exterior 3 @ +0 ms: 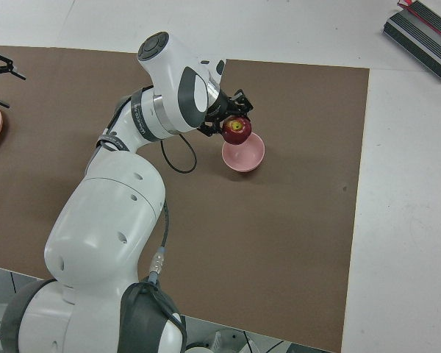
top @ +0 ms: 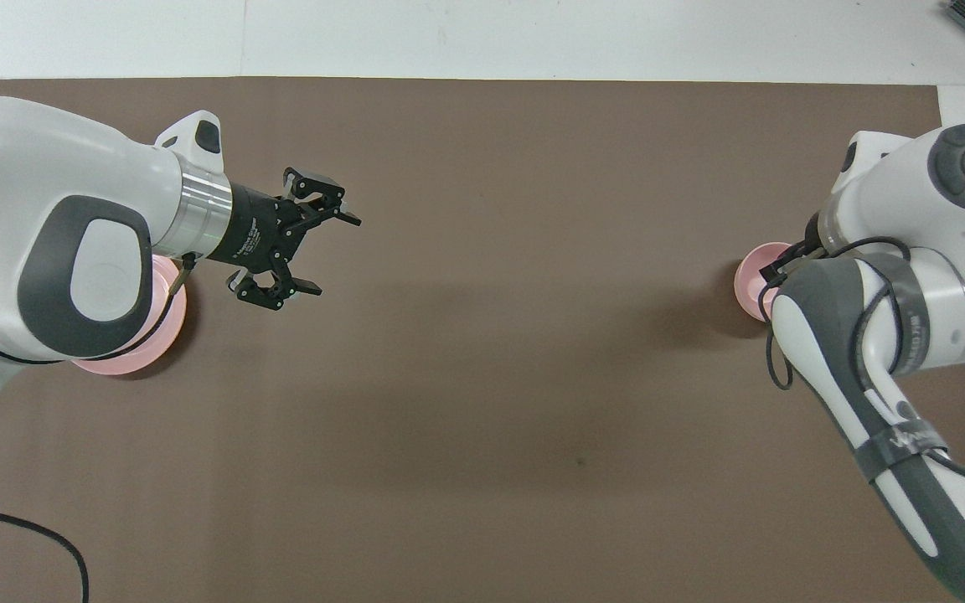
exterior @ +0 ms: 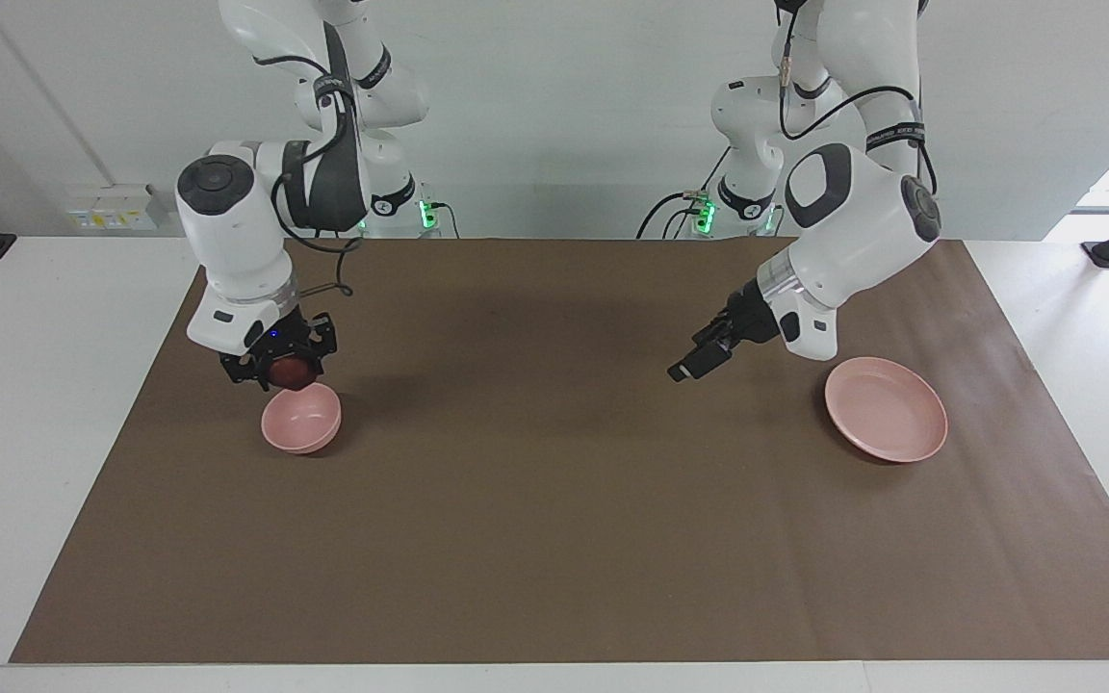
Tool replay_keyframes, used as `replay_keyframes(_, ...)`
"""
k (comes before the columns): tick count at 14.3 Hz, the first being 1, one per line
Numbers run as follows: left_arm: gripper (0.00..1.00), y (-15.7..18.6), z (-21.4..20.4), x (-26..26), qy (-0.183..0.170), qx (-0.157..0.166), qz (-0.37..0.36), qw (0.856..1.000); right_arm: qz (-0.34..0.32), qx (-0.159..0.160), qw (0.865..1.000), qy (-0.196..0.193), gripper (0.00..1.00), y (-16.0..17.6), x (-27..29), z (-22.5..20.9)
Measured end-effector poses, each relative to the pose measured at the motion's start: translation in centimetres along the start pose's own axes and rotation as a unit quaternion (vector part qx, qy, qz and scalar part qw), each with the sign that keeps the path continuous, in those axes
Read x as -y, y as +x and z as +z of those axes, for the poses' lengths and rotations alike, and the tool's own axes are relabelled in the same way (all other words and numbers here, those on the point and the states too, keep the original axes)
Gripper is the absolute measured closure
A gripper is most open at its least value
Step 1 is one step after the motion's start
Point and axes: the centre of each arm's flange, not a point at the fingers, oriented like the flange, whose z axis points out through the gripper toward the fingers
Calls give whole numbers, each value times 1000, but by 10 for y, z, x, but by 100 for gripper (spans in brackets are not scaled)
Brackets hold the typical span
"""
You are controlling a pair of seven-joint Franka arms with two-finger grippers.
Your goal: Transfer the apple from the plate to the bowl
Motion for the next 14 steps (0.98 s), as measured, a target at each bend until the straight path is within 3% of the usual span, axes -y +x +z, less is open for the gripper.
replay_keyframes(3, 0, 12, -34, 2, 39, -48, 25, 998, 5, -4, 1000, -11, 25, 8, 6, 8)
replay_keyframes(6, 0, 8, -58, 2, 76, -77, 45, 993, 9, -12, 1000, -13, 25, 13, 7, 13)
replay_keyframes(11, 0, 7, -102, 21, 112, -80, 137, 981, 16, -20, 1000, -13, 25, 13, 4, 31)
replay_keyframes(14, 0, 9, -130, 38, 143, -89, 219, 961, 30, -12, 999, -8, 25, 12, 8, 41)
